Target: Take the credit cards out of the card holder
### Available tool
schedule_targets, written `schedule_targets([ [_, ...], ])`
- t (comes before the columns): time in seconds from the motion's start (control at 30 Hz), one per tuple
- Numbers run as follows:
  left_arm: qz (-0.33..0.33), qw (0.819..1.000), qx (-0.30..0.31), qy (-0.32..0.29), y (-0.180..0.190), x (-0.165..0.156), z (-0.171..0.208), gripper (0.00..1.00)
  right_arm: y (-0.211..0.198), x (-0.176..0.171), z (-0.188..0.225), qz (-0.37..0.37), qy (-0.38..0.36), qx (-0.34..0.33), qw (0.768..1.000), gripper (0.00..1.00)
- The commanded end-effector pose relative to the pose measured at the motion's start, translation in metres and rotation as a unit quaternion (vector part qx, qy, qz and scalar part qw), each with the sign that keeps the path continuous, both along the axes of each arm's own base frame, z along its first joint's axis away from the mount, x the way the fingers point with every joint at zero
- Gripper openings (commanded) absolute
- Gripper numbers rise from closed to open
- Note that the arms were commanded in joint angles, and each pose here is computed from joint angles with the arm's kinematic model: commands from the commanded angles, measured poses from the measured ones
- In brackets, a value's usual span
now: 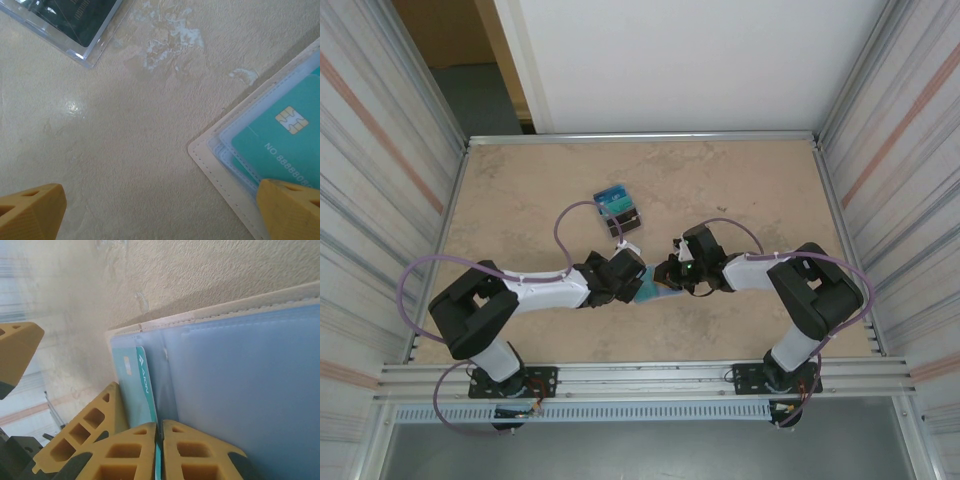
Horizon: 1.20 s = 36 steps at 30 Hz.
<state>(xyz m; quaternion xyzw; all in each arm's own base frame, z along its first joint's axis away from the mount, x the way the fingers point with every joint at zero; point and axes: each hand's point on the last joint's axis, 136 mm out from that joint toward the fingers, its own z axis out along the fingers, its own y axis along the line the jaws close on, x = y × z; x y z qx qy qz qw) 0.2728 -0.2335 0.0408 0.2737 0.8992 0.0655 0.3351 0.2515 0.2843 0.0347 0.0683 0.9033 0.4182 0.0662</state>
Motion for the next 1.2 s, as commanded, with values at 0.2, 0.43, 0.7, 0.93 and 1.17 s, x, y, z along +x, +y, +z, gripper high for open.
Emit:
schedule_targets([
  [0.2, -0.005, 0.999, 0.023, 0.021, 0.002, -0.007, -0.013, 0.99, 0.004, -0.002, 0.002, 0.005, 0.005, 0.019, 1.000, 0.00],
  [0.43, -0.007, 0.999, 0.036, 0.016, 0.004, -0.005, -0.013, 0.99, -0.012, 0.002, -0.003, -0.014, 0.008, -0.009, 1.000, 0.00],
  [0.7, -0.010, 0.999, 0.042, 0.018, 0.003, -0.004, -0.016, 0.99, -0.023, 0.007, -0.006, -0.027, 0.009, -0.025, 0.999, 0.00],
  [0.93, -0.012, 0.999, 0.046, 0.021, 0.003, -0.004, -0.019, 0.99, -0.031, 0.010, -0.006, -0.035, 0.008, -0.038, 0.999, 0.00],
  [1.17, -0.012, 0.999, 0.048, 0.019, 0.003, -0.004, -0.020, 0.99, -0.039, 0.012, -0.002, -0.039, -0.004, -0.058, 0.998, 0.00],
])
